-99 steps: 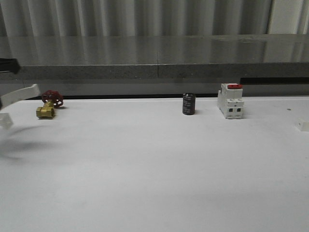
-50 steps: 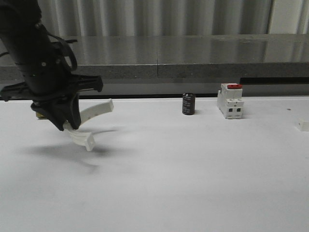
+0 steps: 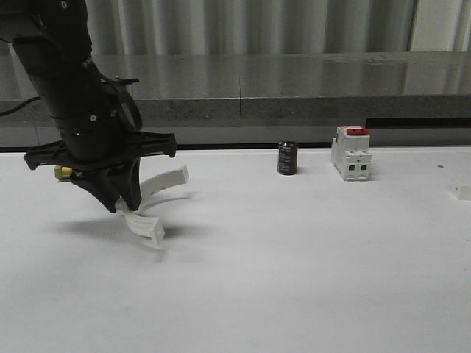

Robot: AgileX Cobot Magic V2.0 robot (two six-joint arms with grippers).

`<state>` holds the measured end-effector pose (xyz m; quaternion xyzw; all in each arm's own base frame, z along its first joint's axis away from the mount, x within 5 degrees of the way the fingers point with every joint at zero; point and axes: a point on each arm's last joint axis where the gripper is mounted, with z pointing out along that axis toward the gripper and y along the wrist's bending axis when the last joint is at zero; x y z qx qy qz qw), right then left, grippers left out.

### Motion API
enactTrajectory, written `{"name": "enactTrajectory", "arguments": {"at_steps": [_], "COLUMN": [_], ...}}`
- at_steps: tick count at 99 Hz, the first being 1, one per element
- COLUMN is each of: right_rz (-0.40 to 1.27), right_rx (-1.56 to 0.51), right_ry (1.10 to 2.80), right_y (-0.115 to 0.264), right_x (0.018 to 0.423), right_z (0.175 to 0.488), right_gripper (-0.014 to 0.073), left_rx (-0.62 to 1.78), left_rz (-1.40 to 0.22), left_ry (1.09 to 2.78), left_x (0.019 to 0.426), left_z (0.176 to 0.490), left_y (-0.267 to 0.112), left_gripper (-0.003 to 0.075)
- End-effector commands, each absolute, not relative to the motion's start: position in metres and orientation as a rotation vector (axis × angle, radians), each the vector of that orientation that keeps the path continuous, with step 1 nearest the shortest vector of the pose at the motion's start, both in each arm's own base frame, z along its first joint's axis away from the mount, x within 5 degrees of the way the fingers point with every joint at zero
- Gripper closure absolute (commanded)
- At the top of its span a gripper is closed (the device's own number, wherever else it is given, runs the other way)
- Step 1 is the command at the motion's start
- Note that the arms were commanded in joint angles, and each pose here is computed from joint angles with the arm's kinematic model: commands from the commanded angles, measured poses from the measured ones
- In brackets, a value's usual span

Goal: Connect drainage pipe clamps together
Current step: 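Carry the half-ring with the left gripper to the table center and lower it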

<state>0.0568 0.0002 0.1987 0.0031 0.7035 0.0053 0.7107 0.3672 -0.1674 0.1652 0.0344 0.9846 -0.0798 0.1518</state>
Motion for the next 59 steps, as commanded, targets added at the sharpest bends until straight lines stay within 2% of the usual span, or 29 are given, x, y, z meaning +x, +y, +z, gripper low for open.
{"name": "enactTrajectory", "arguments": {"at_steps": [1,24,32,42,54,59], "right_rz": [0.004,0.004,0.004,0.004,0.004,0.004], "right_rx": [0.010,0.010,0.010,0.010,0.010,0.010], "right_ry": [1.443,1.443,1.443,1.443,1.443,1.443], "right_y": [-0.0002,-0.0002,-0.0002,-0.0002,-0.0002,-0.0002], "right_x": [0.0542,0.0542,0.0542,0.0542,0.0542,0.0542], "right_z": [0.2137,0.2137,0.2137,0.2137,0.2137,0.2137], "right_gripper": [0.0662,0.0662,0.0662,0.0662,0.0662,0.0662], "left_rx": [0.087,0.088,0.088,0.088,0.088,0.087], "left_rz": [-0.277,-0.270,-0.270,-0.270,-0.270,-0.272], "left_ry": [2.740,2.755,2.755,2.755,2.755,2.750], "left_x": [0.3710,0.3709,0.3709,0.3709,0.3709,0.3712], "left_z": [0.1879,0.1845,0.1845,0.1845,0.1845,0.1846], "left_y": [-0.1724,-0.1724,-0.1724,-0.1724,-0.1724,-0.1725], "left_gripper": [0.0741,0.0738,0.0698,0.0563,0.0325,0.0253]}}
